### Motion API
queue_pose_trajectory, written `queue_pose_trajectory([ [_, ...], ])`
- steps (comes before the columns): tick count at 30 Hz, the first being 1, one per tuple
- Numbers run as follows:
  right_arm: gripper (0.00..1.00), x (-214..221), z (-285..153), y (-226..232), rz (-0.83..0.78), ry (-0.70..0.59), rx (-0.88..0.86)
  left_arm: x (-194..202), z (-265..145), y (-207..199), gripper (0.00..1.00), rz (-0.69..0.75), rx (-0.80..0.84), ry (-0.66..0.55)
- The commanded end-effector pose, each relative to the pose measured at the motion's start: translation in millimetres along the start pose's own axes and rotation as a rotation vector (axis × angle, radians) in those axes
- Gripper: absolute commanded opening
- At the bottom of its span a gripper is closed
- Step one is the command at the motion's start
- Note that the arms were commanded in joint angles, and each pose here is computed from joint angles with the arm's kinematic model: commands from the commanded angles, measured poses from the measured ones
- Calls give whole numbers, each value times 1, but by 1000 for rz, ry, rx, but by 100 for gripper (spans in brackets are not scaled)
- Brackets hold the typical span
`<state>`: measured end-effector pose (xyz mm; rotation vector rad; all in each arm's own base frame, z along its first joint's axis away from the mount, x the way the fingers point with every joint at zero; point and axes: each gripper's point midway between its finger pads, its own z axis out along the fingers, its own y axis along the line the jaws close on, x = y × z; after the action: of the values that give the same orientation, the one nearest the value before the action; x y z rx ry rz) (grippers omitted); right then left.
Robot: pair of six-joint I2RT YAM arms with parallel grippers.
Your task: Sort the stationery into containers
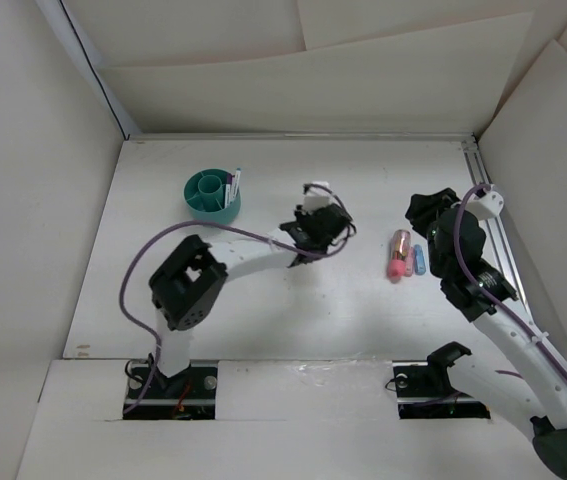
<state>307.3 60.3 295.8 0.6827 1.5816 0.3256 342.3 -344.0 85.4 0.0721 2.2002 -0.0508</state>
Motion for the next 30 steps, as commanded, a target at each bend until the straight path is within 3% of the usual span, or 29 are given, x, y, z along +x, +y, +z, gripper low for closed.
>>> queue_pose_trajectory([
  [1,44,-18,-1,13,32,-42,-35,-77,-11,59,0,-220,-76,-146],
  [2,44,-18,-1,13,32,-42,-35,-106,-14,88,0,-302,-99,-202],
  [6,44,-13,2,15,31,-29,-50,-139,-12,159,0,-480,-176,-296],
  [14,44,-15,-2,21,31,-31,-91,-174,-7,267,0,-643,-385,-416],
  [21,44,-14,-3,22,22,-24,-100,-192,5,351,0,-648,-574,-436],
  [30,44,-13,-3,23,21,-19,-107,-185,32,375,0,-487,-760,-372],
])
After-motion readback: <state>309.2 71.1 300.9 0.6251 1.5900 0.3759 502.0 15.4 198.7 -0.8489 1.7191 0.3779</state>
